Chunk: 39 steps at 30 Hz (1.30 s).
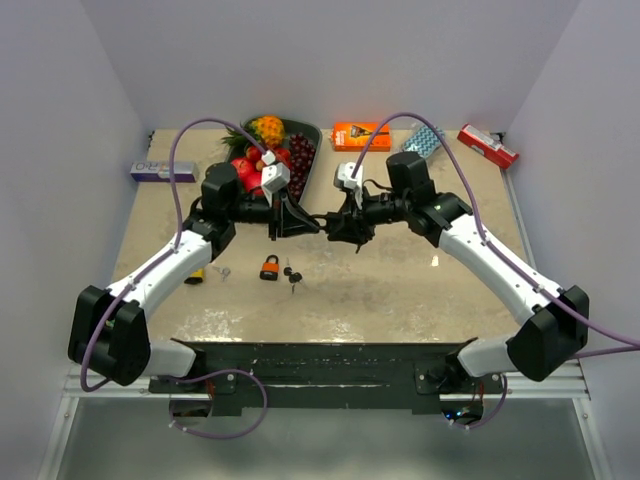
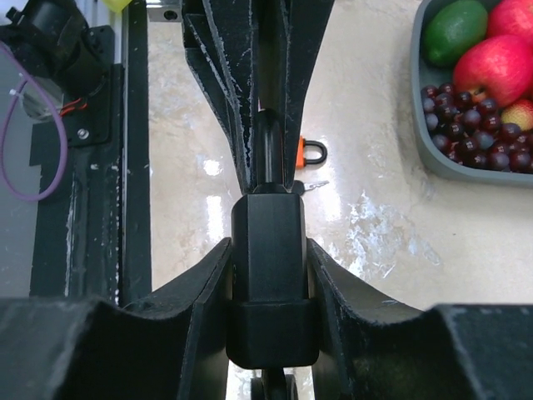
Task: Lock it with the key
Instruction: Lock the lock.
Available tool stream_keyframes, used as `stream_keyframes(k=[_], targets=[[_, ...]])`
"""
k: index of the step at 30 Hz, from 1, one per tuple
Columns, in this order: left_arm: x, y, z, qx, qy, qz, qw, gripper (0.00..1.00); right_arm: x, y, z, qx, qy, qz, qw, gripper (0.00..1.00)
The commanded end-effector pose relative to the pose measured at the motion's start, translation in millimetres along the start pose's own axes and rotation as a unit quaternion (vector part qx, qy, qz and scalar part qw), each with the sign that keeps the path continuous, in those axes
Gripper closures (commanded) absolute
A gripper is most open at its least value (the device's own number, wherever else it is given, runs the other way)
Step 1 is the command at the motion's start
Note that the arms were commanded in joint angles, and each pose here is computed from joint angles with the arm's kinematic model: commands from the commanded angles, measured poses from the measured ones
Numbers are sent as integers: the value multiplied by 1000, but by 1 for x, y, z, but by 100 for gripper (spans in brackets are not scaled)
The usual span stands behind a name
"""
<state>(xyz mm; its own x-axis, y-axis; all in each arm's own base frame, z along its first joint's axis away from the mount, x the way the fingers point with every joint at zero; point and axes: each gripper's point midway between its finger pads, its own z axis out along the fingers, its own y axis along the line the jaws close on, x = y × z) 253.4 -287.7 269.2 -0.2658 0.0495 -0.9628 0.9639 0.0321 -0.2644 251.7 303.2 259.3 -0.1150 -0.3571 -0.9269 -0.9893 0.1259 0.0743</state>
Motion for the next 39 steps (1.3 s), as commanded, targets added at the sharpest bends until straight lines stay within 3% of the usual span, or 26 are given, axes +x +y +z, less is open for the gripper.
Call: stream_keyframes(k=[1, 9, 10, 21, 28, 30, 31, 33, 34, 35, 39], targets=[[-31, -70, 31, 128, -22, 88, 988, 100, -76, 74, 37, -159, -121, -177, 964, 100], [-48, -6, -11, 6, 3, 81, 997, 100, -26, 29, 13, -90, -40, -109, 989, 100], [-54, -3, -12, 2, 4, 118, 993, 100, -20, 25, 10, -85, -32, -104, 990, 100], [-71, 25, -11, -48, 1, 96, 994, 100, 6, 11, -3, -39, 12, -78, 996, 100], [-88, 30, -11, -30, 23, 178, 983, 100, 26, 9, -6, -30, 43, -43, 998, 99], [-81, 29, -12, -24, 39, 170, 984, 100, 29, 7, -8, -25, 51, -37, 998, 90], [-83, 27, -12, -19, 40, 185, 982, 100, 30, 6, -9, -23, 54, -35, 998, 79], [-80, 24, -13, -11, 46, 181, 982, 100, 31, 4, -12, -18, 55, -33, 998, 69], [-79, 21, -13, -5, 45, 180, 983, 100, 30, 3, -14, -16, 54, -34, 998, 56], [-77, 20, -14, -2, 47, 176, 983, 100, 29, 0, -16, -12, 53, -33, 998, 50], [-71, 17, -17, 3, 54, 177, 983, 100, 22, -7, -24, 5, 44, -31, 999, 38]])
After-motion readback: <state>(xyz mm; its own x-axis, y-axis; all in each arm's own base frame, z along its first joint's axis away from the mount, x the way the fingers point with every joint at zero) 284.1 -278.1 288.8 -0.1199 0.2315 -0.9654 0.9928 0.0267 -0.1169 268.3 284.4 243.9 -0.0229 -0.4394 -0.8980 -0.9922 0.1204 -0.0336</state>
